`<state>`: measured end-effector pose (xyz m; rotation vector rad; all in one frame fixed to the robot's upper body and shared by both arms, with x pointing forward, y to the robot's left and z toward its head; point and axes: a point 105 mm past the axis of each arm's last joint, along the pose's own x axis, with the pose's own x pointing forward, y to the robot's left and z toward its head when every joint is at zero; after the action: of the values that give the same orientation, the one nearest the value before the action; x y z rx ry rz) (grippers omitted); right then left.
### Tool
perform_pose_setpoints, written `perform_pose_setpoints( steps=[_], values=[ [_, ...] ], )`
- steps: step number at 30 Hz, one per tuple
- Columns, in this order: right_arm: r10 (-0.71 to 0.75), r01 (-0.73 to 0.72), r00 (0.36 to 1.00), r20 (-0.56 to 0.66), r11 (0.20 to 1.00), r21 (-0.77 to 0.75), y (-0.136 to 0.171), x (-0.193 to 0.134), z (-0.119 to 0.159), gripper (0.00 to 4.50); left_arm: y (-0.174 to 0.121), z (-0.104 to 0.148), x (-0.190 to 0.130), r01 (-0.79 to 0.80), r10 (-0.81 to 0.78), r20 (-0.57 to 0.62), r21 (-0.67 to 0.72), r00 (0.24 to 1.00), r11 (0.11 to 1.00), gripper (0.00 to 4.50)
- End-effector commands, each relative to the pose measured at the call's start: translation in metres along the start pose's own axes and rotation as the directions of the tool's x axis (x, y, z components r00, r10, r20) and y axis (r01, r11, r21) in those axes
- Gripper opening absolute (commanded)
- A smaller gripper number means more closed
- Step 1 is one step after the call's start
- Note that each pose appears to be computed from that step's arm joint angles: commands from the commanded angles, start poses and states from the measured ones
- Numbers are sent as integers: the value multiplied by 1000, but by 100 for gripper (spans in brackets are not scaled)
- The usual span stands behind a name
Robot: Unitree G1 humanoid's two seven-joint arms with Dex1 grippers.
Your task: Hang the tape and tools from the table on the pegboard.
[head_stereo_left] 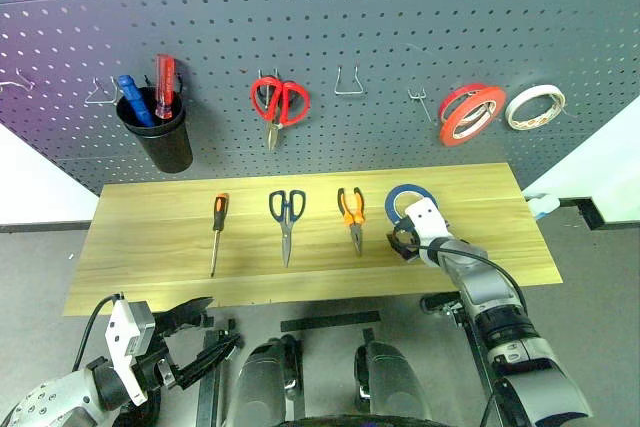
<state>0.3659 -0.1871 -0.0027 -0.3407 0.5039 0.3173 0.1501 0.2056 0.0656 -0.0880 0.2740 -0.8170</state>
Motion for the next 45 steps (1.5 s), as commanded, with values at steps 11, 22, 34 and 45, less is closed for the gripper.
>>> perform_pose_setpoints(
  steps=[11, 22, 34, 45],
  values=[
    [29, -27, 999, -23, 995, 101, -1, 10, 4, 450, 2, -7, -10, -15, 14, 8, 21, 1000, 1000, 444],
    [0, 9, 997, -82, 994, 110, -8, 13, -2, 328, 3, -23, -14, -27, 26, 12, 22, 1000, 999, 450],
    [3, -7, 995, -99, 999, -43, -7, 13, -4, 62, 12, -29, -20, -36, 35, 20, 30, 999, 999, 450],
    [116, -127, 991, 72, 978, 166, 13, 3, 16, 62, 19, -20, -12, -29, 27, 49, 44, 998, 999, 450]
  ],
)
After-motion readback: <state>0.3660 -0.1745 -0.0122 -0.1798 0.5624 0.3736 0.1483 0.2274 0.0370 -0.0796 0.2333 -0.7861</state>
